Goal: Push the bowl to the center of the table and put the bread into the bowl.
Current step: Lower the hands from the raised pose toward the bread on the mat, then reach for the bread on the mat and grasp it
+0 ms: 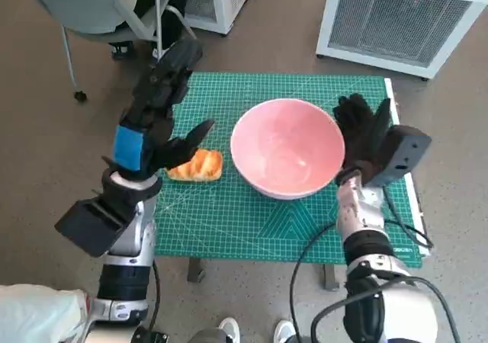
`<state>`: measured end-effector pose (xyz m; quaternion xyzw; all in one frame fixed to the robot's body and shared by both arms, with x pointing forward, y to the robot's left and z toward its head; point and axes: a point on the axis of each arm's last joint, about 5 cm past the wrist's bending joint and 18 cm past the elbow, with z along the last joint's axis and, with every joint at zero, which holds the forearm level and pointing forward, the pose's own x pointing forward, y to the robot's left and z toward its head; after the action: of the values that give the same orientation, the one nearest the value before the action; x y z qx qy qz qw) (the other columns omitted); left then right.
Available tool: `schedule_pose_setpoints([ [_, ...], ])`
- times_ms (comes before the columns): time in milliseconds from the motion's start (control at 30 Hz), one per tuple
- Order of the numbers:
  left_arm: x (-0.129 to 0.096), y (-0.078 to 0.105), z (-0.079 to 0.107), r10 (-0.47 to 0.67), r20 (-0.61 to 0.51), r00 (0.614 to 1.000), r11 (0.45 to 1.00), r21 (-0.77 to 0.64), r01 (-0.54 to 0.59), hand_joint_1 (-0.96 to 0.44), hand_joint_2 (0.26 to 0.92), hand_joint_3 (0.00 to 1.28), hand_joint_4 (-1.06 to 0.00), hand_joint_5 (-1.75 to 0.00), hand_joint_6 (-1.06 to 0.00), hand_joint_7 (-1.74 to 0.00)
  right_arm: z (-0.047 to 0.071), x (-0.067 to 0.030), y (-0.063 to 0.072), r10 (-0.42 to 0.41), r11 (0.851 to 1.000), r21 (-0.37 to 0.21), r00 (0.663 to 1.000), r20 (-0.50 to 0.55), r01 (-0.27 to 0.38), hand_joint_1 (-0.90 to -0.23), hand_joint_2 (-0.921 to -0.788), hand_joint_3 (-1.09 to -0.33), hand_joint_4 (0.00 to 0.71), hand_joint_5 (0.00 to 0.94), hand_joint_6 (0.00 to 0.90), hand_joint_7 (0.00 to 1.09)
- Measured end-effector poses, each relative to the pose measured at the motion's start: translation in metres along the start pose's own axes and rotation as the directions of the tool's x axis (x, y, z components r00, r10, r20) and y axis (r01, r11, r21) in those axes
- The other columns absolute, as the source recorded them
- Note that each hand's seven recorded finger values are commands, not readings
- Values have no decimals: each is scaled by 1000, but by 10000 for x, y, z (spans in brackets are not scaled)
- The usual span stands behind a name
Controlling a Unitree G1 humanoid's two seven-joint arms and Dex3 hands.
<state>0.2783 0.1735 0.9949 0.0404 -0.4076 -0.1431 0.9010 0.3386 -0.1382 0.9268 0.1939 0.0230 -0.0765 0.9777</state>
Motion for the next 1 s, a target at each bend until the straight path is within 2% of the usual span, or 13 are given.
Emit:
schedule_pose_setpoints([
  [133,-31,44,9,5,-2,1000,1000,6,-5,-367,921,272,-275,0,-340,-123,2,2,28,8,1000,-17,1000,-2,-8,-518,-921,-799,291,12,127,576],
  [300,-86,131,12,13,-21,1000,999,32,-12,-370,921,270,-275,0,-353,-97,53,19,50,13,997,-71,999,31,-11,-508,-921,-802,296,14,127,575],
  [467,-121,286,28,-2,-60,998,993,117,9,-380,921,273,-275,-1,-351,-81,177,46,81,55,988,-152,988,147,-32,-524,-921,-816,289,8,127,579],
  [600,-127,489,92,-75,-153,985,959,261,114,-391,921,259,-276,-1,-343,-70,305,58,112,122,974,-217,954,274,-62,-558,-921,-800,285,5,118,580],
  [700,-97,680,179,-132,-253,959,898,379,223,-413,921,214,-274,-1,-339,-61,425,57,124,206,958,-265,900,385,-106,-593,-921,-788,290,6,98,593],
  [800,-37,840,259,-158,-341,927,835,455,310,-425,921,159,-268,-1,-339,-55,560,45,135,310,934,-316,815,490,-165,-622,-921,-780,297,7,72,632],
  [933,77,980,333,-175,-440,881,771,495,401,-427,921,73,-261,0,-346,-46,735,-2,195,451,887,-390,651,610,-248,-654,-921,-770,308,10,38,685],
  [1000,151,1015,358,-184,-488,853,745,497,445,-416,876,32,-272,-8,-370,-51,808,-38,234,516,855,-434,558,650,-285,-684,-921,-752,330,20,51,714],
])
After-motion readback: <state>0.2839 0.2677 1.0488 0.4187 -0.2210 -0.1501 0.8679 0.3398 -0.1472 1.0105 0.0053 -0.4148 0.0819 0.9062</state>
